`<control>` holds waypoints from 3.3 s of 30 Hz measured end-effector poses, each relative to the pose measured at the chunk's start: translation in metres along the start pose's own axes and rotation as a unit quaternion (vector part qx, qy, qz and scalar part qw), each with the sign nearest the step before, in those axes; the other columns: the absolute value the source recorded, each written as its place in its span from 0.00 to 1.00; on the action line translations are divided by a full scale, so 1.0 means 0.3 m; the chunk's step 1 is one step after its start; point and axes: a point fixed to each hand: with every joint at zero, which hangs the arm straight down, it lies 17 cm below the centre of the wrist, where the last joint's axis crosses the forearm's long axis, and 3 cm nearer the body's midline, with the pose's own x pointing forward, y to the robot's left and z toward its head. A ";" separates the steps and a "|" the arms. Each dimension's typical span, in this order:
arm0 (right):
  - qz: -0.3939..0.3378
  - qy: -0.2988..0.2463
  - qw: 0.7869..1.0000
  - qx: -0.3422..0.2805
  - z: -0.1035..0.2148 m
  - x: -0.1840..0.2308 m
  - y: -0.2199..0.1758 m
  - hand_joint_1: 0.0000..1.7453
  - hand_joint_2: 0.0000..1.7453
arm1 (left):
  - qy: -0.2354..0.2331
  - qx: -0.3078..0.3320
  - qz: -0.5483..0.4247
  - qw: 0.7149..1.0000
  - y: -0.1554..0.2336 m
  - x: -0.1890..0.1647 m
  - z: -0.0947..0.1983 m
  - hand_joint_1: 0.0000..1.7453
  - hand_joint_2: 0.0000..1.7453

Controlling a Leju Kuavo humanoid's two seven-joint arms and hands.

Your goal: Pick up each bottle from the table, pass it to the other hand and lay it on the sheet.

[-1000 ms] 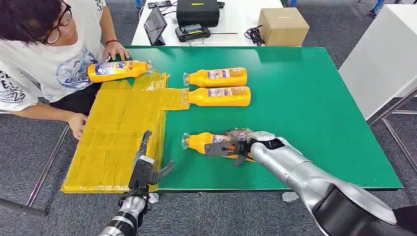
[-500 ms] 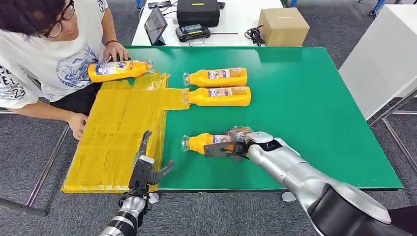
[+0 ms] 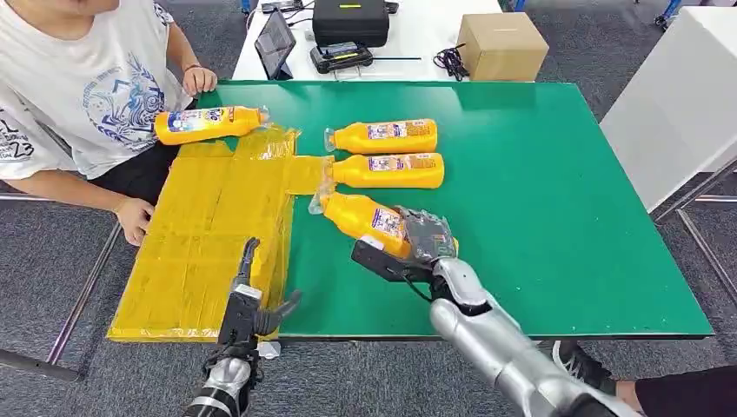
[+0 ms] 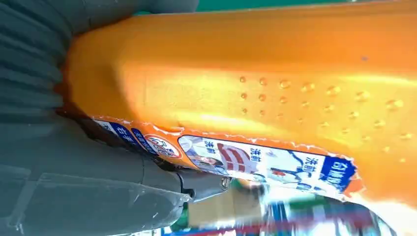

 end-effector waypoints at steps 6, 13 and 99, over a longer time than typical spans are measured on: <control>-0.123 -0.029 0.971 -0.204 0.122 0.087 -0.286 1.00 1.00 | 0.020 -0.001 0.070 0.997 0.011 0.026 0.006 0.00 1.00; -0.179 -0.021 0.939 -0.293 0.234 0.051 -0.413 1.00 1.00 | 0.022 -0.010 0.144 0.989 -0.003 0.094 -0.007 0.00 1.00; -0.235 -0.118 0.965 -0.018 0.150 0.485 0.306 0.00 0.00 | 0.020 -0.173 0.359 0.917 -0.268 0.363 0.071 1.00 1.00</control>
